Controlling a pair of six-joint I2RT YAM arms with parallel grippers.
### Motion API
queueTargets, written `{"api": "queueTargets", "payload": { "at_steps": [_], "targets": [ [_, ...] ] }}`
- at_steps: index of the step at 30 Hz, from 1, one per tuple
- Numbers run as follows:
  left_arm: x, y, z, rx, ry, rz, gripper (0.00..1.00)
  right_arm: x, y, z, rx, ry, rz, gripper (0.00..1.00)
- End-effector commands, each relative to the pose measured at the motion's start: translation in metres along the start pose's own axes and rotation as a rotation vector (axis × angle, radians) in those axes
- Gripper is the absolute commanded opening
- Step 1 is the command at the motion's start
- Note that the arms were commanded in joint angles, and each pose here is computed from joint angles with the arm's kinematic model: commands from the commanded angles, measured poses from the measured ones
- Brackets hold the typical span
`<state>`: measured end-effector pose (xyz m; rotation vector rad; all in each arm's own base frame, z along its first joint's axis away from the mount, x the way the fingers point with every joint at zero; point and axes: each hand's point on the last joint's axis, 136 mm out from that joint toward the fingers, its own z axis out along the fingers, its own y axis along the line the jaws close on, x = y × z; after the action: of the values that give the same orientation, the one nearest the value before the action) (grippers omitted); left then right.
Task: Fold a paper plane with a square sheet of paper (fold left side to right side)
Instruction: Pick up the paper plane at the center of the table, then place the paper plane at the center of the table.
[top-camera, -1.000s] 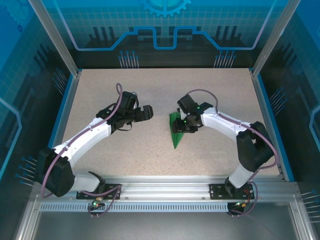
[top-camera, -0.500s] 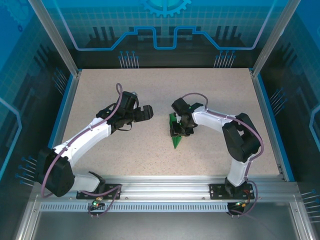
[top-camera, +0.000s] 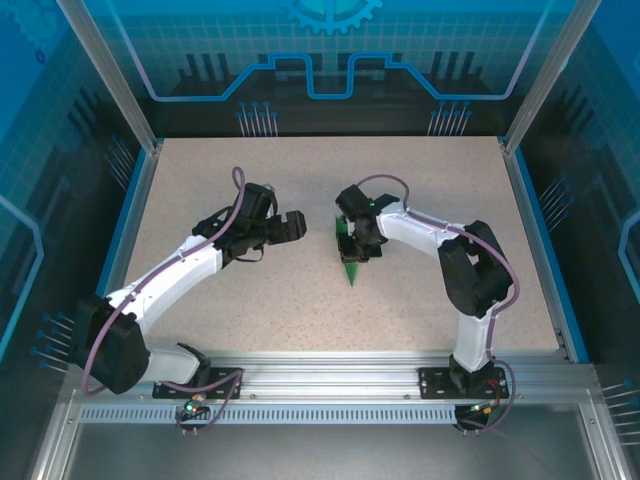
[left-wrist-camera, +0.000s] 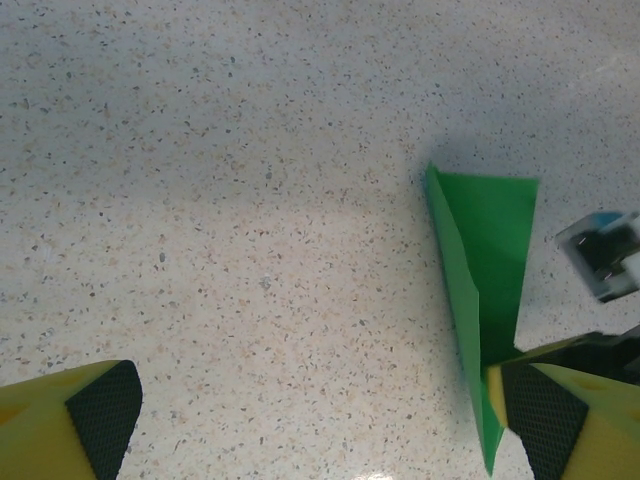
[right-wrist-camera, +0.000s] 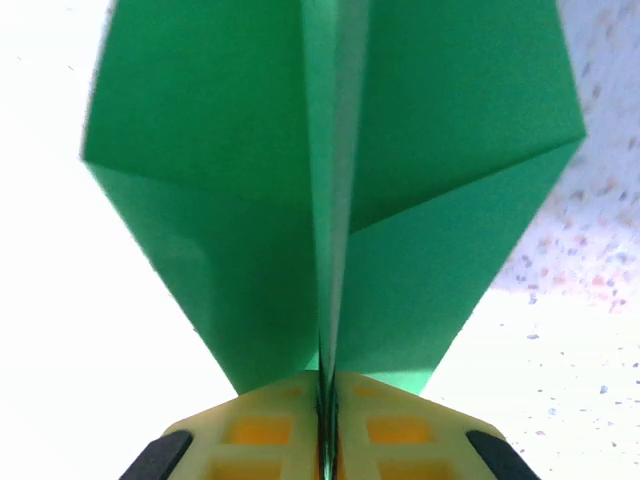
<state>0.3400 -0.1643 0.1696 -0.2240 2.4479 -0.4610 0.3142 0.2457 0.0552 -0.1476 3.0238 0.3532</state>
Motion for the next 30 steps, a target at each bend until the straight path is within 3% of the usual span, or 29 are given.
{"api": "queueTargets", "payload": {
  "at_steps": [1, 12, 20, 30],
  "targets": [
    [-0.003, 0.007, -0.008, -0.020, -0.013, 0.018, 0.99, -0.016, -0.013, -0.006, 0.064, 0.017, 0.002, 0.11],
    [0.001, 0.008, -0.009, -0.019, 0.007, 0.019, 0.99, -0.075, -0.040, 0.008, 0.119, 0.027, 0.099, 0.10],
    [0.002, 0.007, -0.007, -0.021, 0.017, 0.020, 0.99, -0.074, -0.048, 0.027, 0.136, 0.055, 0.110, 0.11],
    [0.003, 0.005, -0.004, -0.017, 0.031, 0.019, 0.99, -0.073, -0.047, 0.021, 0.140, 0.046, 0.095, 0.15]
  ]
}}
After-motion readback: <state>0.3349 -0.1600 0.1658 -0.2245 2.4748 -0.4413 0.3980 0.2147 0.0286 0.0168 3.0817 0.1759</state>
